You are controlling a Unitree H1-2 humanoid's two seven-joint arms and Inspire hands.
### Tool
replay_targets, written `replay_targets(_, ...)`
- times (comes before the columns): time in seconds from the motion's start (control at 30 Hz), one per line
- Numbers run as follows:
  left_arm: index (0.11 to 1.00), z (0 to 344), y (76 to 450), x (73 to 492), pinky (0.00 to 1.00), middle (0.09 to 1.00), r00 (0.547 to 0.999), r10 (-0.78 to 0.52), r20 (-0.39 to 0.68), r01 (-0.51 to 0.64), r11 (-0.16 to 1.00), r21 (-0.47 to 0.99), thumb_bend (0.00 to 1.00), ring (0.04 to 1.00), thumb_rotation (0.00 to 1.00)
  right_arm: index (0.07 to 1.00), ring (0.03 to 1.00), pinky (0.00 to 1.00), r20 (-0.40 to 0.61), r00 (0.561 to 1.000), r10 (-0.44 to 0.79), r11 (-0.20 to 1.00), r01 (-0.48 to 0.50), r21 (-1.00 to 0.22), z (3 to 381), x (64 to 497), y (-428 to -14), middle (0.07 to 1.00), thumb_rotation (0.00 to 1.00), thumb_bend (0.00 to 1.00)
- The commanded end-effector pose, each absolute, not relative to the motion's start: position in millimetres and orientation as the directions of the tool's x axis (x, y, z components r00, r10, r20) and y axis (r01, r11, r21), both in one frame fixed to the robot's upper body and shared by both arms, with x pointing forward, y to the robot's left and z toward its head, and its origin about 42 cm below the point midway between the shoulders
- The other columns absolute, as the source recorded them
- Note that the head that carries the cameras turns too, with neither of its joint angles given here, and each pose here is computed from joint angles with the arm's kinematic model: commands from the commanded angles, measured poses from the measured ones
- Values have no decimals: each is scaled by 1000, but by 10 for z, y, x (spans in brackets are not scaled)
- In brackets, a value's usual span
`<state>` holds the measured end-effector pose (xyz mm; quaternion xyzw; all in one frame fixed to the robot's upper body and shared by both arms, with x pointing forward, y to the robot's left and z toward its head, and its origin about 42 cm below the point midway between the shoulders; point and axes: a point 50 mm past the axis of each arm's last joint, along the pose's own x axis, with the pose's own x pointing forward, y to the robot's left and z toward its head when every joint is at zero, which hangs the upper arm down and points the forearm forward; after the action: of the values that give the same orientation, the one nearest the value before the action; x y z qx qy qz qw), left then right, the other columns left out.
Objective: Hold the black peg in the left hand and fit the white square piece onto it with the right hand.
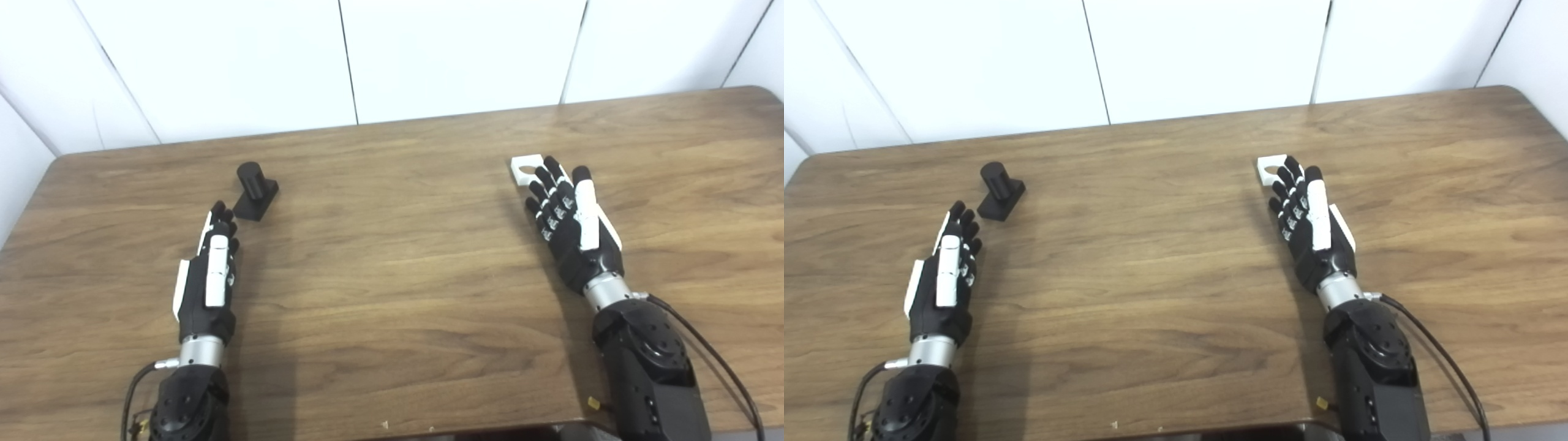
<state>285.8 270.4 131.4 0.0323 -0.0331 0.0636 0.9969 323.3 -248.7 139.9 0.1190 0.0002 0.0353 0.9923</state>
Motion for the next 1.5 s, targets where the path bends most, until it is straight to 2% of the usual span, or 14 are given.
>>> replay_targets(0.0,986,1602,2736,2987,1000,1000,970,156,188,-195,959,206,584,1000,752,1000,1000,1000,90,993,77,969,-95,228,1574,3343,-2438,1000,1000,528)
replay_targets(0.1,945,1680,2751,3005,1000,1000,953,184,240,-260,902,344,605,1000,709,1000,1000,1000,89,993,75,970,-94,224,1572,3345,-2435,1000,1000,529)
replay_targets(0.23,910,1759,2765,3061,1000,1000,934,214,286,-325,842,431,701,1000,548,999,1000,1000,91,993,74,968,-93,233,1571,3340,-2430,1000,1000,521)
replay_targets(0.37,906,1812,2787,3138,989,1000,924,229,307,-361,788,498,764,1000,473,1000,1000,1000,95,992,77,967,-98,237,1572,3334,-2435,1000,1000,518)
replay_targets(0.47,913,1854,2801,3205,996,1000,921,240,308,-384,700,602,808,1000,487,1000,1000,1000,98,992,82,965,-104,243,1570,3334,-2446,1000,1000,515)
replay_targets(0.53,912,1874,2812,3261,999,1000,917,235,323,-398,598,696,813,1000,521,1000,1000,1000,95,992,82,965,-103,241,1569,3335,-2439,1000,1000,519)
replay_targets(0.73,872,1885,2817,3417,1000,1000,922,226,313,-384,442,811,818,1000,556,991,1000,1000,81,994,78,972,-94,215,1566,3328,-2424,1000,1000,537)
replay_targets(0.9,852,1867,2812,3572,1000,1000,929,253,269,-351,378,857,827,1000,577,990,1000,957,81,993,81,973,-96,208,1559,3314,-2433,1000,1000,548)
replay_targets(1.47,810,1722,2922,4060,1000,1000,943,301,141,-235,303,924,799,1000,605,990,1000,980,80,994,69,977,-84,196,1560,3290,-2480,1000,1000,547)
